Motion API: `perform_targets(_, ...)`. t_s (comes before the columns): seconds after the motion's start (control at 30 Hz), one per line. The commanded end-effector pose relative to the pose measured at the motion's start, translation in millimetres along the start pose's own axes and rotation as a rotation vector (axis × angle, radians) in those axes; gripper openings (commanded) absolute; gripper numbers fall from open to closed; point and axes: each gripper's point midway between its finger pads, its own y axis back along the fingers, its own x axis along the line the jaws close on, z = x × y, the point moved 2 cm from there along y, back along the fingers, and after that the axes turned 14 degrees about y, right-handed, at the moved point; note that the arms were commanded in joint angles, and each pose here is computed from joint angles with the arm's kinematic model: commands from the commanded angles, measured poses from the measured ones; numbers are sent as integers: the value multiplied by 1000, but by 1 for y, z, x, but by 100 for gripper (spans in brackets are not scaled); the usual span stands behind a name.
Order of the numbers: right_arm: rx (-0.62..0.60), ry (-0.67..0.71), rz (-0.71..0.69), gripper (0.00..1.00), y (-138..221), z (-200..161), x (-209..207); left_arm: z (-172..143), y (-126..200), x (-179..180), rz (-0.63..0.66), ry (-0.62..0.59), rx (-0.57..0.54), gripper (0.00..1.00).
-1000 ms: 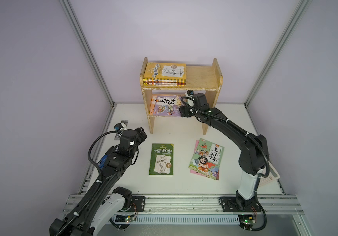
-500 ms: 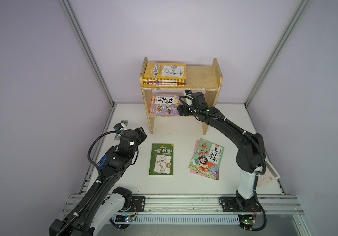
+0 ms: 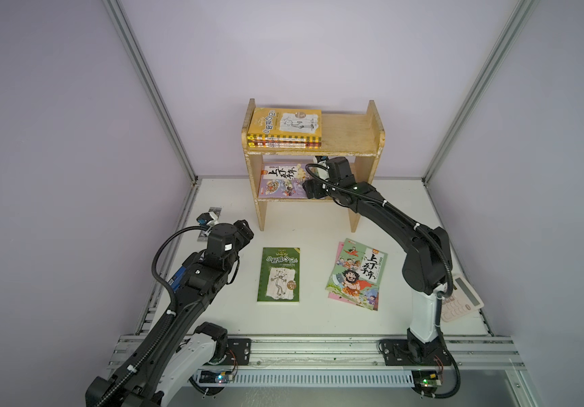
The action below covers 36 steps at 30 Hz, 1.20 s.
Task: Stacking books/files
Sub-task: Move the book to the bookshelf.
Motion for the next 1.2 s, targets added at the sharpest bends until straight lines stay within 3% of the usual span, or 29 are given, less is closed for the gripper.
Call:
perform_targets(0.0,125,23,12,94,-4,-29,5,2,-1,0,3,-11,-9,77)
perform_targets(0.47,106,71,-24,99,5,-19,-2,1,-2,-1,-2,-13,-2,77)
perform_targets(0.9,9,141,-41,99,48,1,-3,0,0,-2,-9,-13,6,77)
perform_targets(1.17,-67,307,22,99,66,-2,25,0,0,-3,-14,-14,11,77)
